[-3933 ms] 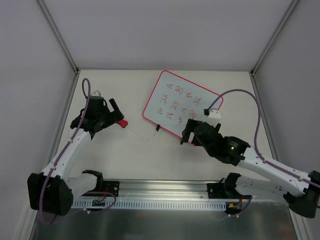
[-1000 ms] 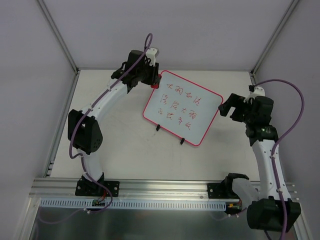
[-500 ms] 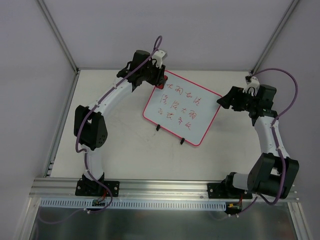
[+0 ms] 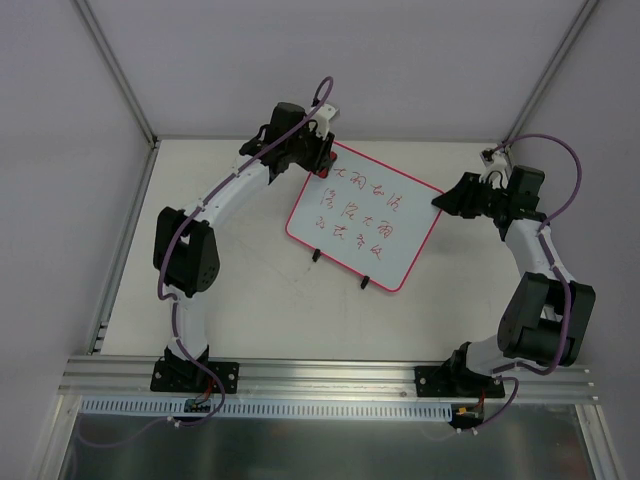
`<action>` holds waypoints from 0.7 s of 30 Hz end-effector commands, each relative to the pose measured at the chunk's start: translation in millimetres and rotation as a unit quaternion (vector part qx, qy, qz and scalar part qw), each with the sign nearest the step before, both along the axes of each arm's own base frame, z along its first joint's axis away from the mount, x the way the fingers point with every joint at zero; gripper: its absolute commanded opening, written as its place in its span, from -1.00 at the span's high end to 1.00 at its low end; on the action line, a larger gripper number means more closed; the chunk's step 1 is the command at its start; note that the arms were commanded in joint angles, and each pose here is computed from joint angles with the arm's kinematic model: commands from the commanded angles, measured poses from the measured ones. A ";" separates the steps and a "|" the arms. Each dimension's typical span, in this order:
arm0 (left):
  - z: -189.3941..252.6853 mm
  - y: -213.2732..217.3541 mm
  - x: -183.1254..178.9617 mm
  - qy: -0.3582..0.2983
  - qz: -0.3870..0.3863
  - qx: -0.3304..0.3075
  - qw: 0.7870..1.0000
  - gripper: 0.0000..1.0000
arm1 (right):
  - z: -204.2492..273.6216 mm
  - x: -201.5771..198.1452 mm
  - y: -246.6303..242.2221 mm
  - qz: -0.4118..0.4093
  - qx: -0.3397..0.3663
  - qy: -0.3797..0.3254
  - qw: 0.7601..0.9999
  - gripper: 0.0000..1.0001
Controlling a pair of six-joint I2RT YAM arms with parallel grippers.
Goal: Erase the whiteboard
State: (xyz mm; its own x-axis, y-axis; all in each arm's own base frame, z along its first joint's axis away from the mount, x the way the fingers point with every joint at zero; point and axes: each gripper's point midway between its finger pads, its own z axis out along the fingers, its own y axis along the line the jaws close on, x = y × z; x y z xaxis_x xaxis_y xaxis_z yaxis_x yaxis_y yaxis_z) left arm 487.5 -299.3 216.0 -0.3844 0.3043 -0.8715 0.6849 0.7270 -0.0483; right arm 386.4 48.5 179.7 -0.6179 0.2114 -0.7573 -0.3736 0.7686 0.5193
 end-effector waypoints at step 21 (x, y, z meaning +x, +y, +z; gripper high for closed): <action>6.3 -13.3 16.6 -0.062 0.000 0.015 0.998 1.00 | 15.7 1.6 11.8 0.097 0.055 -0.055 0.992 1.00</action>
